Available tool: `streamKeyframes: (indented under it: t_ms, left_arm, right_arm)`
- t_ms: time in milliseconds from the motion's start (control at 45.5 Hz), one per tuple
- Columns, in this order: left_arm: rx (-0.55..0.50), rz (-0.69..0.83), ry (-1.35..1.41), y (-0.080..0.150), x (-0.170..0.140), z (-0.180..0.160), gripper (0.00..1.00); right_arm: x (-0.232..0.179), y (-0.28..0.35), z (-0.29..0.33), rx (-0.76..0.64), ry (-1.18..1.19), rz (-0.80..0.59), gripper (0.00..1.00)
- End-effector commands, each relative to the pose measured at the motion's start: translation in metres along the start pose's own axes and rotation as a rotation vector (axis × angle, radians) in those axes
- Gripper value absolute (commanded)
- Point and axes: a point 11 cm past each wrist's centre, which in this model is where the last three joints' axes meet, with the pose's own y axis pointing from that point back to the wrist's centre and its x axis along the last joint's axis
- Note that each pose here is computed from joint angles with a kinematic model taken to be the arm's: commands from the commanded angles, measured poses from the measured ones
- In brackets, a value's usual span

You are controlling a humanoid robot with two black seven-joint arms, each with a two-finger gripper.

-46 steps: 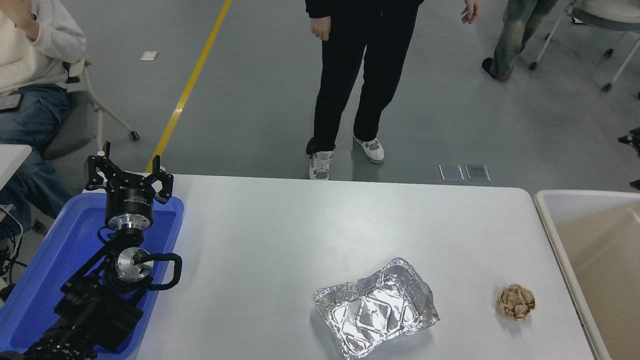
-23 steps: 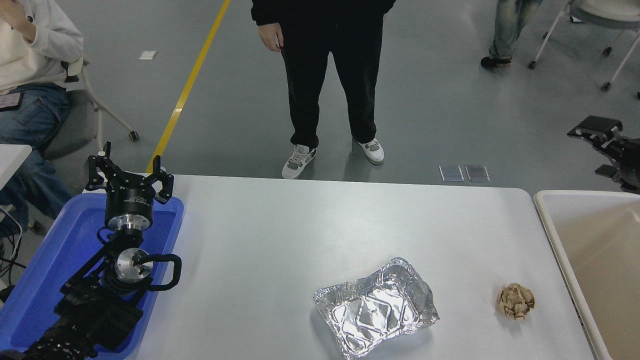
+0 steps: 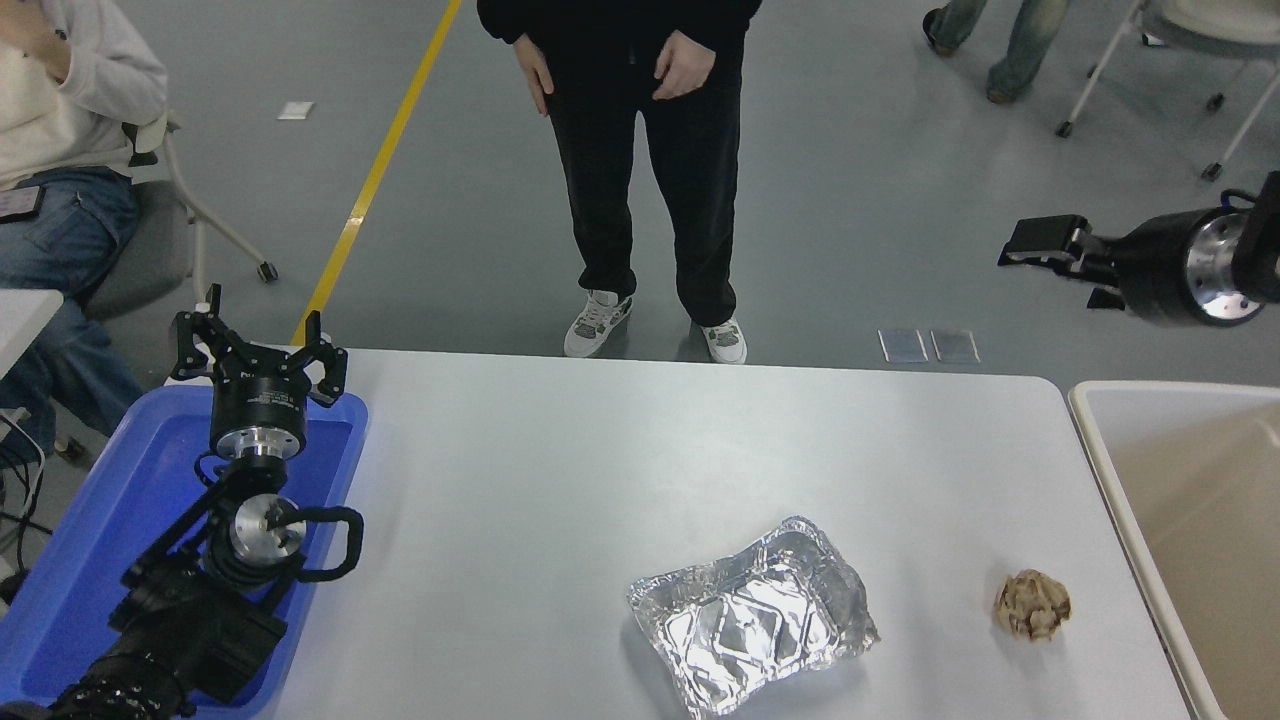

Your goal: Pick up paper cup place in dustbin

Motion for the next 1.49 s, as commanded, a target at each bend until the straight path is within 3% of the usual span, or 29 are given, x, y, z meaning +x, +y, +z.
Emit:
streamKeyframes:
  t_ms: [0, 154, 813, 1187, 1473]
  left_arm:
    - [0.0, 0.0, 0.0, 0.0, 0.0, 0.0, 0.99]
    - [0.0, 0.0, 0.0, 0.0, 0.0, 0.0, 0.99]
    - [0.0, 0.0, 0.0, 0.0, 0.0, 0.0, 0.99]
    - [0.0, 0.0, 0.0, 0.0, 0.0, 0.0, 0.99]
    - [0.0, 0.0, 0.0, 0.0, 0.0, 0.0, 0.99]
  right_arm:
    - [-0.016, 0.004, -0.044, -0.007, 0.161, -0.073, 1.0]
    - [-0.018, 0.009, -0.048, -0.077, 0.205, -0.127, 1.0]
    - [-0.062, 0.049, -0.085, -0.051, 0.211, -0.484, 1.0]
    - [-0.068, 0.068, -0.098, -0.057, 0.259, -0.593, 1.0]
    - [-0.066, 0.071, -0.101, -0.055, 0.266, -0.592, 1.0]
